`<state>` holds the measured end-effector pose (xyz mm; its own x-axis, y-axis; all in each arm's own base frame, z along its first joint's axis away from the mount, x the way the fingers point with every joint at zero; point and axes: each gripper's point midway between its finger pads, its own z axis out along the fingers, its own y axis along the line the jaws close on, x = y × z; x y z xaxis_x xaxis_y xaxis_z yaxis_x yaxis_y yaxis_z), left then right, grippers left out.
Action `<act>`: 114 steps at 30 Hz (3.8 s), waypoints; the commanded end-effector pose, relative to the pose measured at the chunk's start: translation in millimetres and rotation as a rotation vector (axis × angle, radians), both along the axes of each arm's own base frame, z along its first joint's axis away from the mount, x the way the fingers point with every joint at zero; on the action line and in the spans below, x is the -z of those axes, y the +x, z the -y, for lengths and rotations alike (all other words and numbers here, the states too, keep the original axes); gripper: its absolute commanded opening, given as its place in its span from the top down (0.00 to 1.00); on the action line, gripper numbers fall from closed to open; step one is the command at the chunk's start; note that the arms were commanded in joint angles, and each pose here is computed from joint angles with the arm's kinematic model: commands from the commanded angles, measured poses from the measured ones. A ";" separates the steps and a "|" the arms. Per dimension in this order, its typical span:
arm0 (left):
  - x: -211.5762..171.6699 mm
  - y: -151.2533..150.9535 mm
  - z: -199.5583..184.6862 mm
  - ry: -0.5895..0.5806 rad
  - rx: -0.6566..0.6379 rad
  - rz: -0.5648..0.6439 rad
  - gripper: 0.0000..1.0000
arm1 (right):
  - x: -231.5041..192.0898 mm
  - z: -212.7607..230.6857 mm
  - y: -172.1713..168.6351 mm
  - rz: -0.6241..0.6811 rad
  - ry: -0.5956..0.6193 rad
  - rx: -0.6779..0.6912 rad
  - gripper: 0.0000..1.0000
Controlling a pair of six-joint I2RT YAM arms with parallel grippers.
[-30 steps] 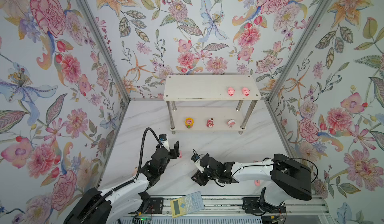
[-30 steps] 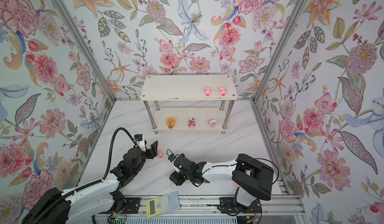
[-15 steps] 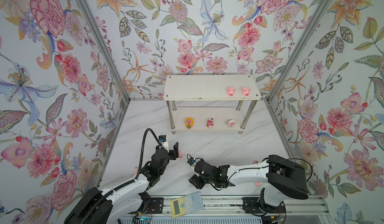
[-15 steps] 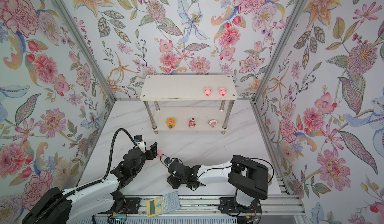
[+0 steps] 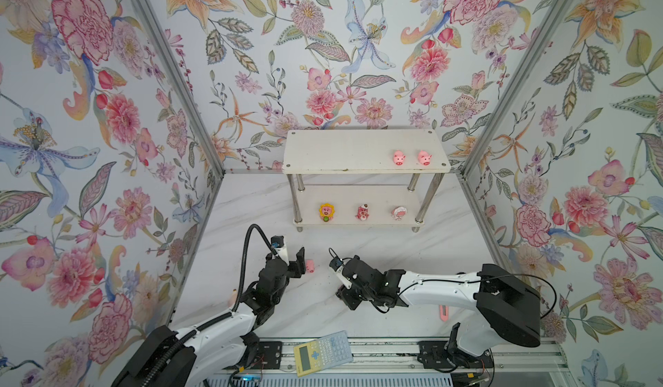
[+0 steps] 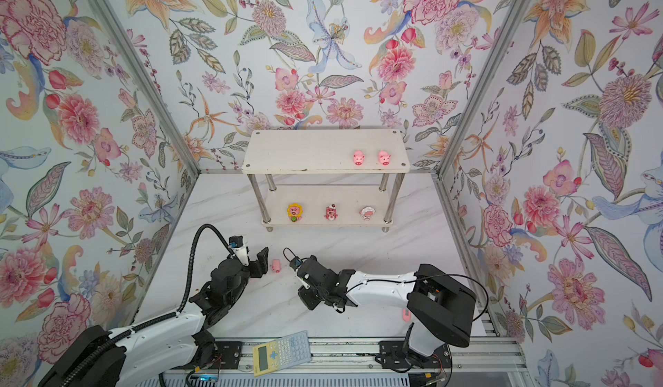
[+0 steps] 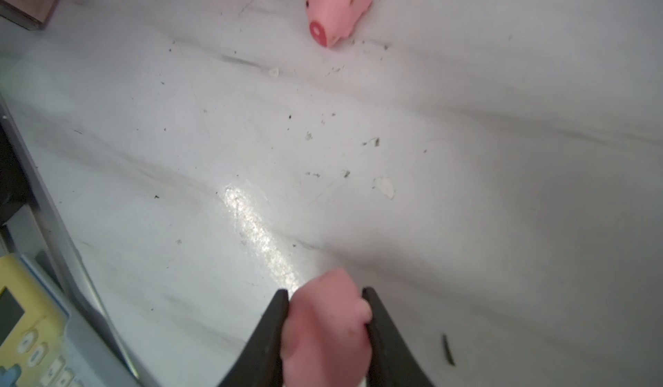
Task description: Place and organize the plastic toys onto the shelf
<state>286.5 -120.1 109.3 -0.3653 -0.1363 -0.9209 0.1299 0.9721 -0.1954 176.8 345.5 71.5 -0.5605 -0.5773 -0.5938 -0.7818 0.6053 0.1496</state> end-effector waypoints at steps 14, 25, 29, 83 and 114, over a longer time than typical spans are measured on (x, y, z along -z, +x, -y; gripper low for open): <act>9.8 2.5 -12.9 0.023 -0.025 -0.015 0.24 | -288.9 25.6 153.4 0.513 0.098 0.040 0.65; 15.5 10.7 -12.4 0.026 -0.023 -0.041 0.24 | -330.0 59.2 212.9 0.625 -0.011 0.113 0.63; 21.4 12.1 -9.2 0.027 -0.009 -0.061 0.24 | -321.3 74.6 231.1 0.602 -0.035 0.133 0.62; 10.2 24.9 2.6 -0.007 0.010 -0.056 0.24 | -345.7 76.0 232.7 0.472 0.201 0.092 0.33; 15.1 22.4 -0.1 -0.006 0.005 -0.059 0.23 | -339.7 60.5 259.6 0.484 0.195 0.190 1.00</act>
